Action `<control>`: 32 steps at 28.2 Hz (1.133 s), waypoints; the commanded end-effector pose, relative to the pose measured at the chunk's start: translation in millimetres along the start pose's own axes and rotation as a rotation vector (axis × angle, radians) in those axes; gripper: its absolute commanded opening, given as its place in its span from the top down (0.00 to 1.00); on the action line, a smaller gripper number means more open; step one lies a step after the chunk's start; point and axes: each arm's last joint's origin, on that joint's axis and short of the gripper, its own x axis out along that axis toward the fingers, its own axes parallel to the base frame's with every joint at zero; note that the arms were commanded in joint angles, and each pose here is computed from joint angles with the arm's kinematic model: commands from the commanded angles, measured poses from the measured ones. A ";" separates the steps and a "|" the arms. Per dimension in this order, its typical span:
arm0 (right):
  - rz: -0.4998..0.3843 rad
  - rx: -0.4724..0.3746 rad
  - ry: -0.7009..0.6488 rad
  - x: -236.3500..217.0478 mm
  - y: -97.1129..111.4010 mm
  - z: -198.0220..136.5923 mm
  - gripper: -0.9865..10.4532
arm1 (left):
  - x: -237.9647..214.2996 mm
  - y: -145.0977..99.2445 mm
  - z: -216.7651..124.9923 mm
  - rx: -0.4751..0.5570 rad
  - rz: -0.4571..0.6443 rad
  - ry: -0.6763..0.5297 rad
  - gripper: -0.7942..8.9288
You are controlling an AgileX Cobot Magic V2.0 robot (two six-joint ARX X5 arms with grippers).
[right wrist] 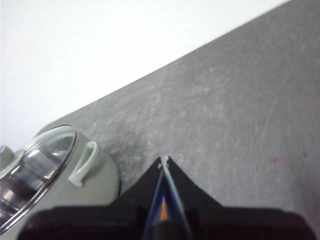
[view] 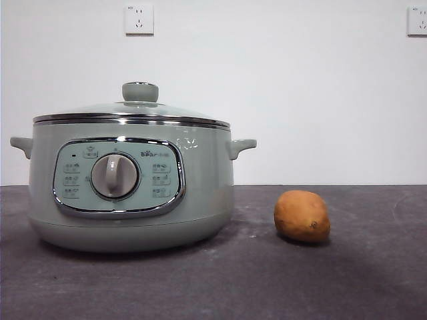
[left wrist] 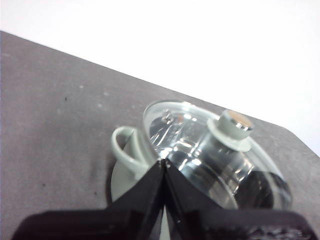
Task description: Pick up the potato,open the lid,put the potato in the pot,close the lid
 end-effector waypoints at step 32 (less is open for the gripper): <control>0.096 -0.221 0.509 87.4 56.7 110.2 0.47 | 76.4 -39.3 112.6 0.131 -0.247 0.344 0.59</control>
